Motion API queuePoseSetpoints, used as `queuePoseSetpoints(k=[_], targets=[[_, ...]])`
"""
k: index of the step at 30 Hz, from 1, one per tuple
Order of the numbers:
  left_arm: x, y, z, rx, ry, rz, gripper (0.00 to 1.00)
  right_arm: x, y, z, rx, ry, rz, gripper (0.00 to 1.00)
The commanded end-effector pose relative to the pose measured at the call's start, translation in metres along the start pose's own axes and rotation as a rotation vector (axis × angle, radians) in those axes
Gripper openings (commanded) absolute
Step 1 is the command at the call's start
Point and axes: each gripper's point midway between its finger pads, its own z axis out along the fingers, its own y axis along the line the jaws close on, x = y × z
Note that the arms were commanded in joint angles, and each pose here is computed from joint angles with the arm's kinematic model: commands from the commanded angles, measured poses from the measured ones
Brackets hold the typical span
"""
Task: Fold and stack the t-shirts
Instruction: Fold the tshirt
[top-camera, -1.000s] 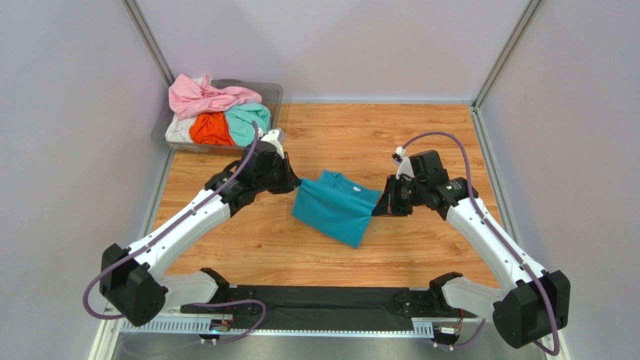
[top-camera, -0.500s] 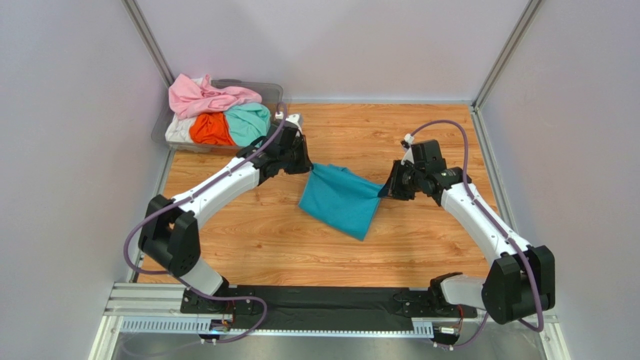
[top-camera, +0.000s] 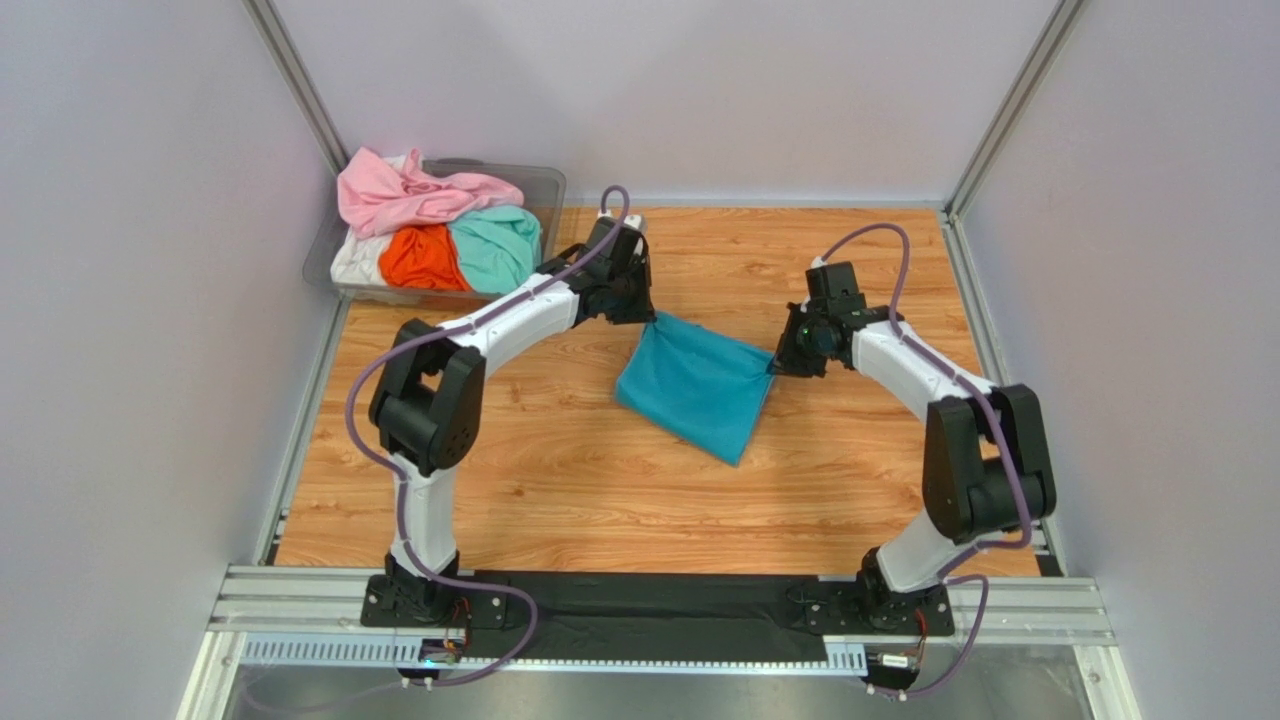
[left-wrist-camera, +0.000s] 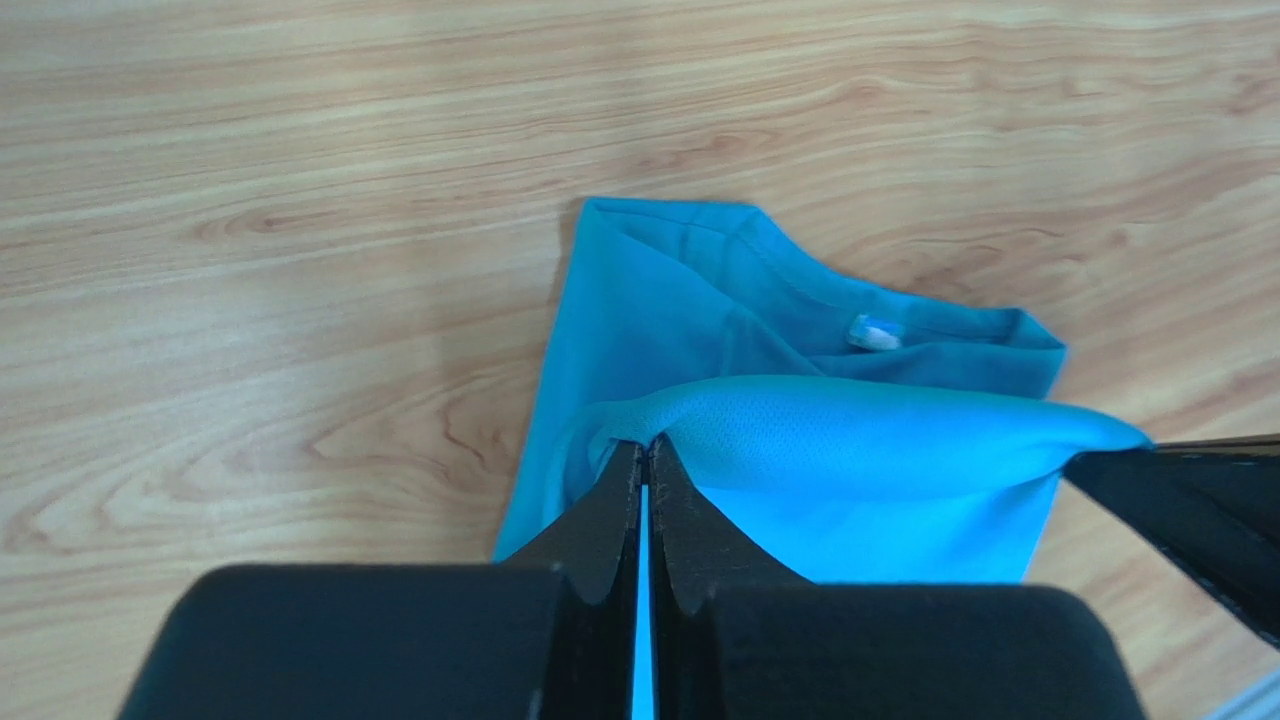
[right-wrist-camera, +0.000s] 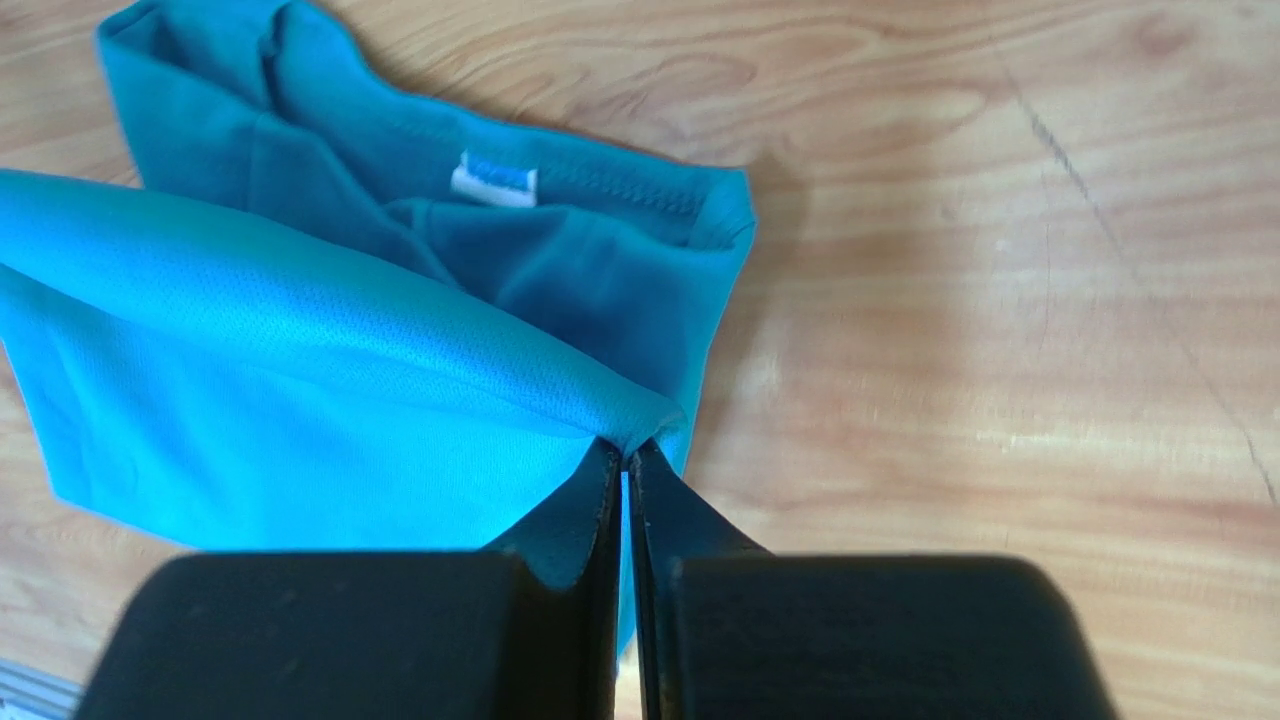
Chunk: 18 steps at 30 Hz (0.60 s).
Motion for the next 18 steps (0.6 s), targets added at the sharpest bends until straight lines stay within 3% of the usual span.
queuePoseSetpoints(k=[1,9,10,11,12,13,14,16,17,18], targets=[[-0.006,0.012,0.015,-0.031,0.004,0.016,0.0,-0.031,0.003,0.016,0.011,-0.066,-0.018,0.0],[0.001,0.015,0.044,-0.013,0.054,0.031,0.01,-0.042,-0.016,0.039,0.111,-0.082,0.009,0.01],[0.0,0.016,0.042,-0.015,0.054,0.039,0.09,-0.047,-0.013,0.04,0.108,-0.09,0.005,0.04],[-0.001,0.015,0.041,-0.007,0.053,0.047,0.15,-0.049,-0.012,0.039,0.106,-0.082,0.002,0.19],[-0.003,0.012,0.038,0.004,0.049,0.055,0.23,-0.049,-0.01,0.039,0.101,-0.073,-0.005,0.25],[-0.007,0.007,0.032,0.023,0.041,0.067,0.4,-0.057,-0.005,0.034,0.091,-0.088,-0.007,0.28],[-0.011,0.003,0.027,0.034,0.033,0.073,0.46,-0.06,-0.001,0.03,0.081,-0.097,-0.01,0.3],[-0.02,-0.006,0.014,0.062,0.015,0.081,0.69,-0.068,0.01,0.013,0.04,-0.133,-0.024,0.35],[-0.023,-0.009,0.009,0.071,0.007,0.078,0.8,-0.068,0.018,0.007,0.001,-0.132,-0.027,0.45],[-0.026,-0.016,0.0,0.094,0.004,0.08,0.84,-0.071,0.027,-0.007,-0.037,-0.156,-0.035,0.5]])
